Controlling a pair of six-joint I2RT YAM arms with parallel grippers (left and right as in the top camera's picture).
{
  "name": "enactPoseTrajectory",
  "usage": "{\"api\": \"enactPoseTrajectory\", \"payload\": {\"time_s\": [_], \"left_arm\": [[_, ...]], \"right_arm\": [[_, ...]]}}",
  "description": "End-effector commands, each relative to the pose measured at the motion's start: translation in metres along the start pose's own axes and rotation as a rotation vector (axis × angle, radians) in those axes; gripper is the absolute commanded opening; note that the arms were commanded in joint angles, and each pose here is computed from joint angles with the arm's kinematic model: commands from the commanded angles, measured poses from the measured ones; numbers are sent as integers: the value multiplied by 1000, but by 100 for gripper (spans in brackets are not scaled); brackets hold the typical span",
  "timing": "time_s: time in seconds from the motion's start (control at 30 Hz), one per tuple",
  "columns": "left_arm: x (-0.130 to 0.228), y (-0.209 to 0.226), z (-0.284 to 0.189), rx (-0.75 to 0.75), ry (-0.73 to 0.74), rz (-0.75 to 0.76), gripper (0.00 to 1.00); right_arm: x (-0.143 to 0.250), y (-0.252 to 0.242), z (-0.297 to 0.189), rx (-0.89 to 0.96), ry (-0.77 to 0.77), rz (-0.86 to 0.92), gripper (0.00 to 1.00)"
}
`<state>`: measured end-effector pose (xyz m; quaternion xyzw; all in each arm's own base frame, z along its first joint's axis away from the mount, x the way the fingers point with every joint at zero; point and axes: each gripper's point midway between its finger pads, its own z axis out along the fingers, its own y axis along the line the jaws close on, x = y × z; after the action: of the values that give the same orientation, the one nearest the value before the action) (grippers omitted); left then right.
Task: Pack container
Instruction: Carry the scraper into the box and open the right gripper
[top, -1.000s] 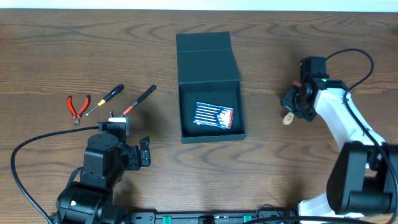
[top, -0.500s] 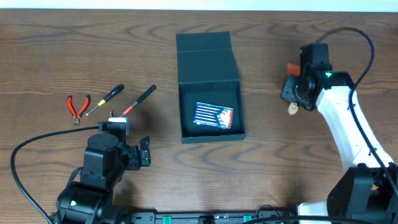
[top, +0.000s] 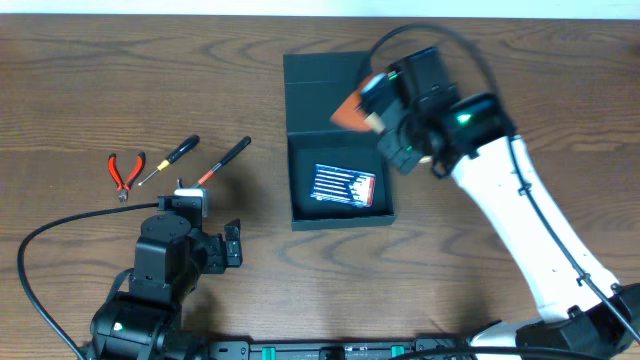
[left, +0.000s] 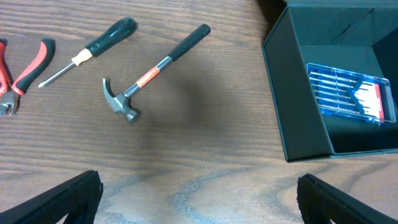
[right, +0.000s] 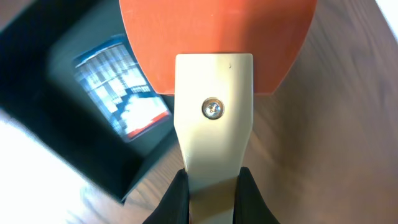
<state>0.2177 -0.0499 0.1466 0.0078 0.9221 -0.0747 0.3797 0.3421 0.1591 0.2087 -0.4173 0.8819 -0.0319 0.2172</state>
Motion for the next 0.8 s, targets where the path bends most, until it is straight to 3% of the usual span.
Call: {"api": "enactPoseTrajectory", "payload": {"time_s": [0.0,0.1,0.37,0.77], "left_arm": [[-9,-2,-5,6,-23,0,99],[-9,-2,-5,6,-23,0,98],[-9,-2,-5,6,-23,1,99],[-9,-2,-5,3,-24,1,98]], "right_arm": [[-13,27,-4,-61,-42,-311,1],[-13,46,7,-130,-37,-386,1],[1,78,58,-306,50,-386,1],[8,92,117,-363,143,-387,1]]}}
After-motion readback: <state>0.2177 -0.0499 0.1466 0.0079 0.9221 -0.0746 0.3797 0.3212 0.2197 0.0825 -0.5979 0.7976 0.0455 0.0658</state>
